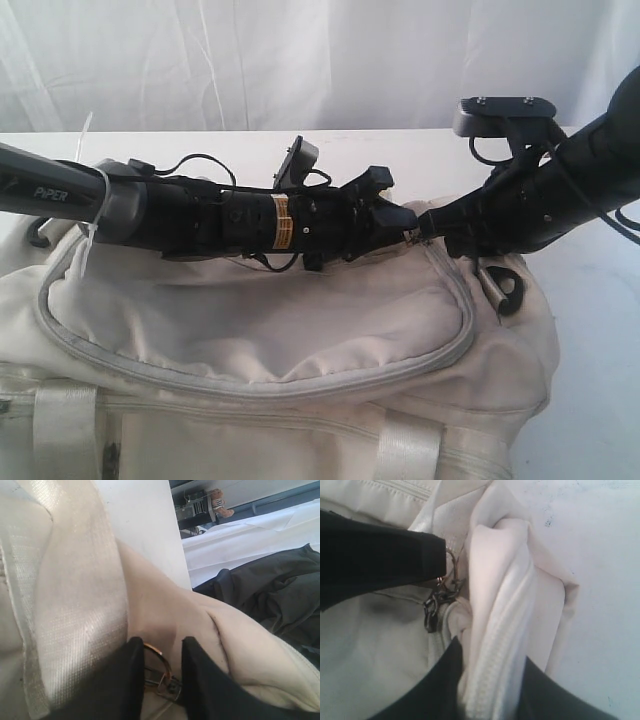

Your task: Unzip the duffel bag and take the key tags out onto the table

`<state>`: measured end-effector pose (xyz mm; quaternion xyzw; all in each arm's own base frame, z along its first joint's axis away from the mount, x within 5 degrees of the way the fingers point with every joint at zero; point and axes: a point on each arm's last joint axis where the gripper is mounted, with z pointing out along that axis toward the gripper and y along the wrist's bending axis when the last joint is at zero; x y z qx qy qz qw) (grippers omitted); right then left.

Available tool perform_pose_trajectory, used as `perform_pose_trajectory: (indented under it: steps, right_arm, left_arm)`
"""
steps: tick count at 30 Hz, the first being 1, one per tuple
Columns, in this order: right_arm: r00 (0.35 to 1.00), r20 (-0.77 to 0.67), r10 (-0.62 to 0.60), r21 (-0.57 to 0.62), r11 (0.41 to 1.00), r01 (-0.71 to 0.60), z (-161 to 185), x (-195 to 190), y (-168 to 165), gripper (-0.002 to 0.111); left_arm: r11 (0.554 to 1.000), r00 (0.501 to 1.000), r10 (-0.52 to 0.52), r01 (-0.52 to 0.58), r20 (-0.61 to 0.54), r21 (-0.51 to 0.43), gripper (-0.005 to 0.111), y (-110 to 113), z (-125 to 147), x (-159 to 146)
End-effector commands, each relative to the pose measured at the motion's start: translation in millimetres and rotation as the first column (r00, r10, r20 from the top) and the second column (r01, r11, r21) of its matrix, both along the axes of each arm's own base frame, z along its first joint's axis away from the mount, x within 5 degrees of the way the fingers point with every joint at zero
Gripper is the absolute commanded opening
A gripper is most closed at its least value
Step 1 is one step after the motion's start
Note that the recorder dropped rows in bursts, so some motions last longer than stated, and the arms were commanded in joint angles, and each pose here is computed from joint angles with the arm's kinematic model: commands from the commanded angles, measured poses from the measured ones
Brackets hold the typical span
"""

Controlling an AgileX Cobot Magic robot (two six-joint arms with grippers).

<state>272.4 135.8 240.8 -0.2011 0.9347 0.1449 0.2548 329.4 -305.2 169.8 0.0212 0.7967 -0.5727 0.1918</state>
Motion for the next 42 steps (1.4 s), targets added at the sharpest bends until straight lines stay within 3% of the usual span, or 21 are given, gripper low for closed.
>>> perform_pose_trajectory:
  steps: [1, 11, 16, 19, 23, 29, 34, 39, 42]
  right_arm:
    - [0.999, 0.044, 0.005, -0.01, 1.0, -0.005, 1.6, 3.6, -0.8, 0.0]
    - [0.999, 0.044, 0.005, -0.01, 1.0, -0.005, 1.6, 3.6, -0.8, 0.0]
    - [0.999, 0.044, 0.005, -0.01, 1.0, -0.005, 1.6, 3.6, -0.8, 0.0]
    - [0.999, 0.045, 0.006, -0.011, 1.0, -0.006, 1.7, 3.6, -0.8, 0.0]
    - [0.999, 0.046, 0.007, -0.012, 1.0, -0.007, 1.6, 3.6, -0.8, 0.0]
    - [0.999, 0.048, 0.007, -0.012, 1.0, -0.006, 1.7, 3.8, -0.8, 0.0]
    - [0.998, 0.06, 0.003, -0.008, 1.0, -0.002, 2.3, 4.8, -0.7, 0.0]
    - [0.998, 0.064, 0.003, -0.009, 1.0, -0.002, 2.5, 5.1, -0.8, 0.0]
    - [0.998, 0.064, 0.003, -0.009, 1.0, -0.002, 2.5, 5.1, -0.8, 0.0]
  left_arm:
    - [0.993, 0.999, 0.019, -0.014, -0.037, 0.119, 0.022, 4.3, -31.2, 0.1]
    - [0.992, 1.0, 0.016, -0.013, -0.026, 0.122, 0.018, 4.9, -31.2, 0.7]
    - [0.99, 0.998, -0.023, 0.015, 0.056, 0.139, 0.0, 4.6, -28.9, 0.3]
    - [0.99, 0.994, -0.054, 0.041, 0.097, 0.131, 0.0, 4.3, -27.1, -0.4]
    - [0.994, 0.982, -0.095, 0.086, 0.164, 0.062, 0.0, 13.7, -19.5, 6.0]
    - [0.987, 0.972, -0.107, 0.129, 0.209, -0.093, 0.0, 45.7, -5.1, 23.7]
    - [0.984, 0.96, -0.168, 0.177, 0.225, -0.02, 0.0, 64.6, -6.6, 28.2]
    - [0.953, 0.919, -0.302, 0.29, 0.254, 0.084, 0.0, 62.2, -9.4, 16.6]
    - [0.951, 0.917, -0.308, 0.295, 0.253, 0.088, 0.0, 61.6, -9.1, 15.7]
